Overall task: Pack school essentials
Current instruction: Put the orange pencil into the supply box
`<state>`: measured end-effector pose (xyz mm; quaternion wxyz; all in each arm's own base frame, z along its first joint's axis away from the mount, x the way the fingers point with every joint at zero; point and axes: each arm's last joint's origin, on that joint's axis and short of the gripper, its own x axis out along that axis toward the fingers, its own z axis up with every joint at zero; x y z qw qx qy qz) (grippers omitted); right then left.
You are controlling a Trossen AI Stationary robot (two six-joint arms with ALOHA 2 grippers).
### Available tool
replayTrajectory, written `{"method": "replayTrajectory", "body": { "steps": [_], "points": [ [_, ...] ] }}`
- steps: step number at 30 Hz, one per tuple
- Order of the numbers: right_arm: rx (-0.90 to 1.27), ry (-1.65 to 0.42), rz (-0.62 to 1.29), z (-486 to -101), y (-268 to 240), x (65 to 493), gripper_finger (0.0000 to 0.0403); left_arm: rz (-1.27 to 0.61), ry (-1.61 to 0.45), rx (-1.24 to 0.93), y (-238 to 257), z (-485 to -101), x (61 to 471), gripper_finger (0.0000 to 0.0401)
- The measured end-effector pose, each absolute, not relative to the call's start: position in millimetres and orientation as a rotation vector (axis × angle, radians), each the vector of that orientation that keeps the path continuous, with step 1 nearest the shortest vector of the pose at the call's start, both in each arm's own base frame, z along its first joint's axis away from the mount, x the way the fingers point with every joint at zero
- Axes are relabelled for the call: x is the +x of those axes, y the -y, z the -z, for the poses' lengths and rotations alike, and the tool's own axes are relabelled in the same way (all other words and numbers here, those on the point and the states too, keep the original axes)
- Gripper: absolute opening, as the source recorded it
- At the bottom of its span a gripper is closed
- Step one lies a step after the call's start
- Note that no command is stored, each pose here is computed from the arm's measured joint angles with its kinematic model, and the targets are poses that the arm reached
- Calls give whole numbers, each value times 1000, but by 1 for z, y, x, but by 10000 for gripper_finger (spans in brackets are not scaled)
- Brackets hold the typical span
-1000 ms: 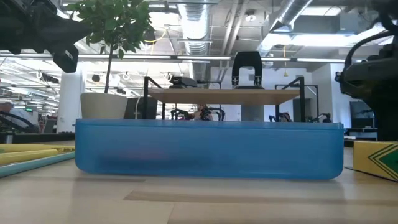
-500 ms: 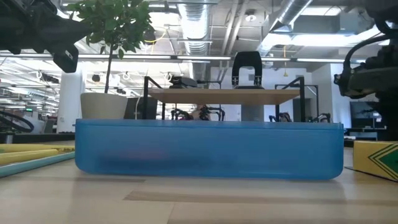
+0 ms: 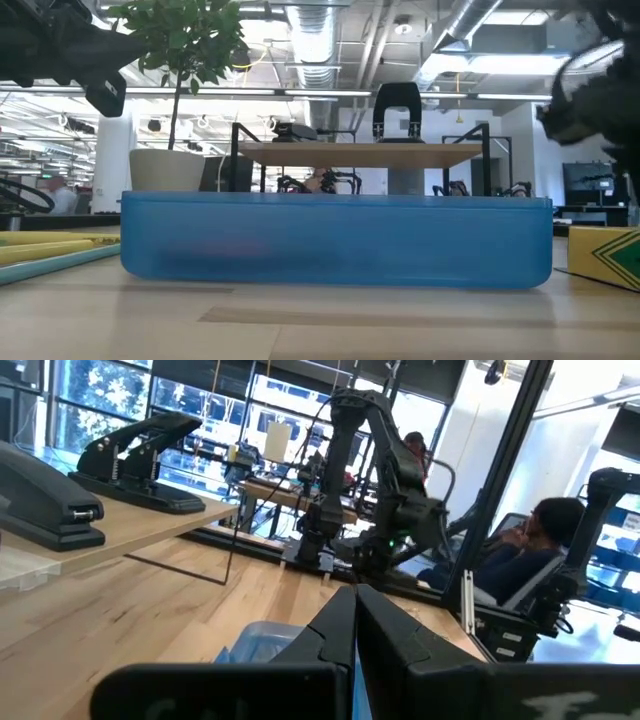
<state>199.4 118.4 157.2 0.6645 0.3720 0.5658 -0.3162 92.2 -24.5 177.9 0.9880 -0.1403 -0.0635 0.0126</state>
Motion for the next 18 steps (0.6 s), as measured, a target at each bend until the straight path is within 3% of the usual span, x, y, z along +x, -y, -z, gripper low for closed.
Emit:
{"method": "replayTrajectory", "body": {
  "steps": [12,18],
  "points": [
    [704,-1052,503,-243,-108,250,3,-26,127,-282,25,-178,92,0],
    [621,-1182,502,-248,-110,258,16,-26,127,-282,25,-178,92,0]
  ]
}}
